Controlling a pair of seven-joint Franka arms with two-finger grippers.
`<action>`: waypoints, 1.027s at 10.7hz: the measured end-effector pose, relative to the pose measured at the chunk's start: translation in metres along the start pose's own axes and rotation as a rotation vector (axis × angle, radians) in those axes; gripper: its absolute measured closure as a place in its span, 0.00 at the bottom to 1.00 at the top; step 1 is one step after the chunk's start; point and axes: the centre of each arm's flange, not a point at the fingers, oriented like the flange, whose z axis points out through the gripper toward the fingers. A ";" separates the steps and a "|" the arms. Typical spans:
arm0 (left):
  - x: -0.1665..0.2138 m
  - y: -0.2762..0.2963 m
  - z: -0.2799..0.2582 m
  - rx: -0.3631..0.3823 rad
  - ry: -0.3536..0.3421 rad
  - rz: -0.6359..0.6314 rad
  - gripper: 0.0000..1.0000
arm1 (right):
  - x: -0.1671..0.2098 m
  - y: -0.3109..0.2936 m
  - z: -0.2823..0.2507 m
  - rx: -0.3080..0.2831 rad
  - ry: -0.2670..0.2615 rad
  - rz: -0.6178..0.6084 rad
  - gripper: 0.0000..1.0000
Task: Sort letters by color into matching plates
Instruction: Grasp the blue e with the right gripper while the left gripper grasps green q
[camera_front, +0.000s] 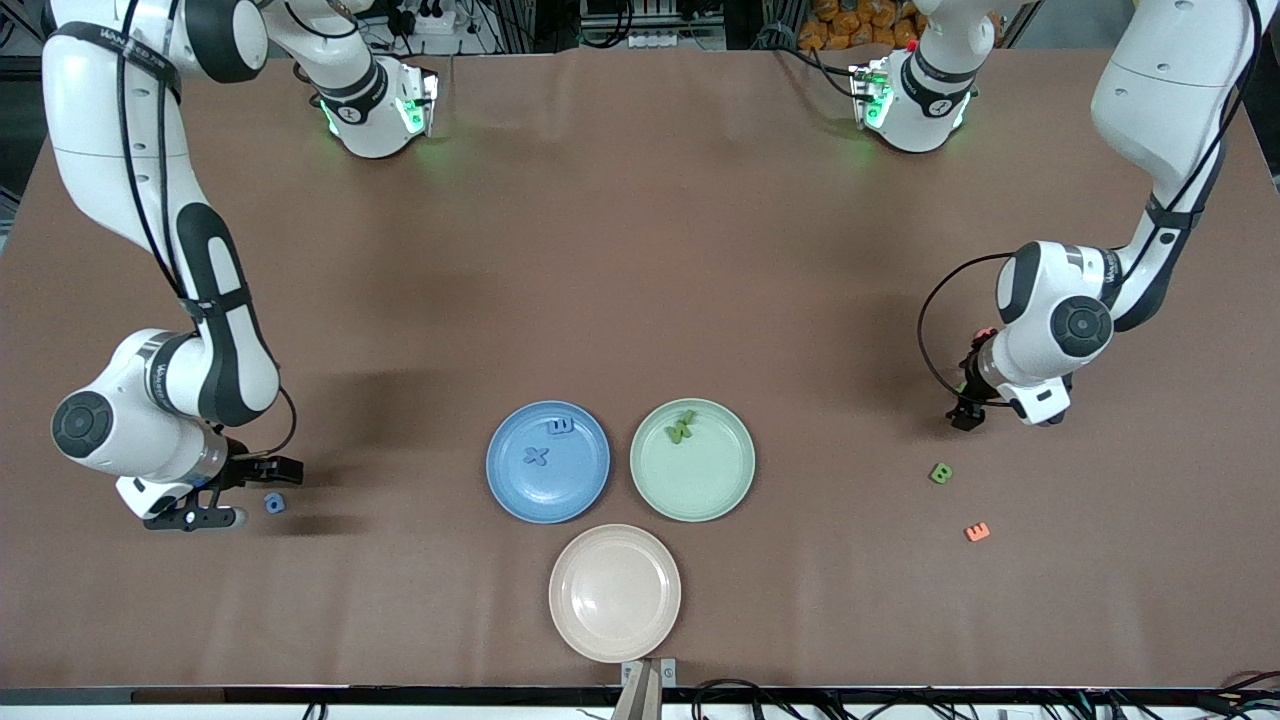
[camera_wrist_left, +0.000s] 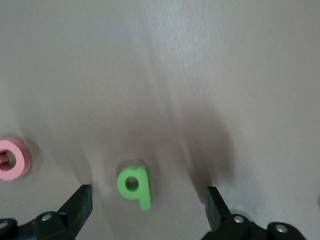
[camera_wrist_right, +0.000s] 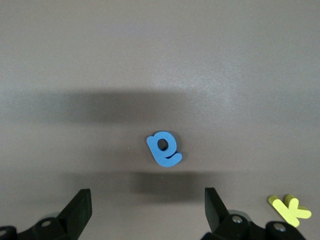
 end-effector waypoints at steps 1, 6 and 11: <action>0.007 0.001 -0.002 -0.006 0.002 -0.011 0.00 | 0.001 0.001 0.003 -0.005 0.011 0.001 0.00; 0.024 0.003 -0.002 -0.025 0.013 -0.035 0.00 | 0.006 0.003 0.010 -0.017 0.045 0.000 0.00; 0.022 0.005 0.000 -0.047 0.013 -0.033 0.00 | 0.018 0.000 0.009 -0.020 0.068 -0.009 0.00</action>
